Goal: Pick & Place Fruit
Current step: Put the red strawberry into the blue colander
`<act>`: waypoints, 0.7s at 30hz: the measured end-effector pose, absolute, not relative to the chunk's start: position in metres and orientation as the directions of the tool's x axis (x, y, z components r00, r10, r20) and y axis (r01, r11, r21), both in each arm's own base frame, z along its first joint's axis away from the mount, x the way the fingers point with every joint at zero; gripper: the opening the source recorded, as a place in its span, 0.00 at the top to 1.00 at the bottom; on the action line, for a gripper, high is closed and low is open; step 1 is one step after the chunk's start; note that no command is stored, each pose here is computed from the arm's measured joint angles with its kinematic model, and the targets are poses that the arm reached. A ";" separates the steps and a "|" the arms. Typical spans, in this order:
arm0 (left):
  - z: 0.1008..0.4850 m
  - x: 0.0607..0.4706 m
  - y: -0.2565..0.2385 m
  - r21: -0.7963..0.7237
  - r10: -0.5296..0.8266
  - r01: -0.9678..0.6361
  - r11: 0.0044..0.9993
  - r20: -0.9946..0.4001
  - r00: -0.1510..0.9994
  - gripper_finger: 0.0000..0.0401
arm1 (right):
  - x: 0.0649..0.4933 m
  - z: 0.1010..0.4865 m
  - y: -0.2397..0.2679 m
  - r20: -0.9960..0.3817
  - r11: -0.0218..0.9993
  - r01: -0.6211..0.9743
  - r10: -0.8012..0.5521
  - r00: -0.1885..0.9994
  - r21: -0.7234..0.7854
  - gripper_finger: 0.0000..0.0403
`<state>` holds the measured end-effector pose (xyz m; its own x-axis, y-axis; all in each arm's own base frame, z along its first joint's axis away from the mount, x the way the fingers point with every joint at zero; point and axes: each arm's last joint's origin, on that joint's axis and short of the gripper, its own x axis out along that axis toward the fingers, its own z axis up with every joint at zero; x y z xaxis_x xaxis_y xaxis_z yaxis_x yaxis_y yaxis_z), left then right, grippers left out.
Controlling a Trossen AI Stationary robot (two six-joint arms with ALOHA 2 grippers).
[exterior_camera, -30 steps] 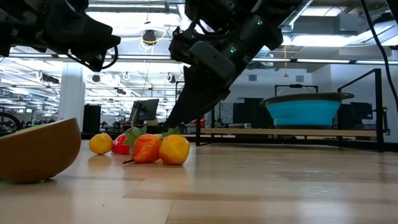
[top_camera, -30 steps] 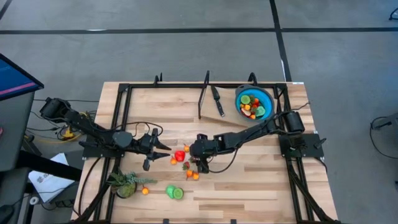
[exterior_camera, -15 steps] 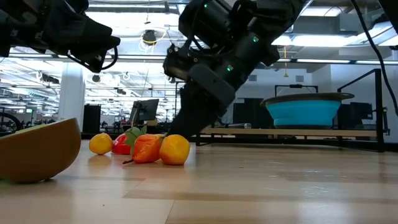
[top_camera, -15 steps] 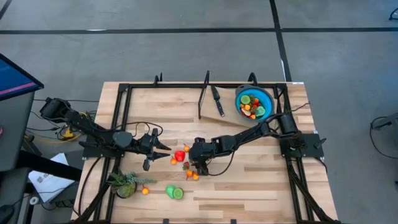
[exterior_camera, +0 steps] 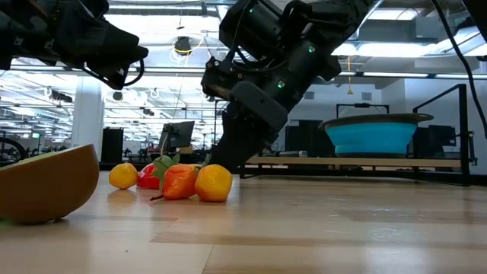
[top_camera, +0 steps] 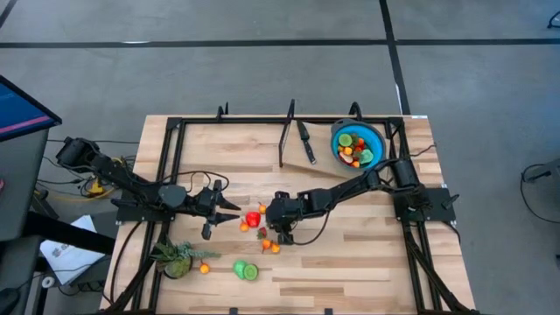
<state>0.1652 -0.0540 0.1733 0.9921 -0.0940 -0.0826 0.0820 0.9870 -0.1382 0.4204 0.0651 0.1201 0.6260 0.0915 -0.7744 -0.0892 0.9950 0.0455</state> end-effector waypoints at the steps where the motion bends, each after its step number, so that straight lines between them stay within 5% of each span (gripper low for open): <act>1: 0.173 0.165 -0.054 -0.138 -0.094 0.082 0.987 -0.082 0.992 0.74 | 0.420 0.120 0.065 -0.775 0.995 -0.089 0.091 0.625 0.045 0.68; 21: 0.173 0.165 -0.054 -0.139 -0.093 0.081 0.987 -0.083 0.992 0.74 | 0.406 0.151 0.058 -0.807 0.996 -0.033 0.084 0.584 0.080 0.71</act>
<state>0.1651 -0.0540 0.1733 0.9922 -0.0932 -0.0826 0.0812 0.9870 -0.1385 0.4061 0.0582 0.1512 0.5845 0.0843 -0.8070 -0.0326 0.9962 0.0804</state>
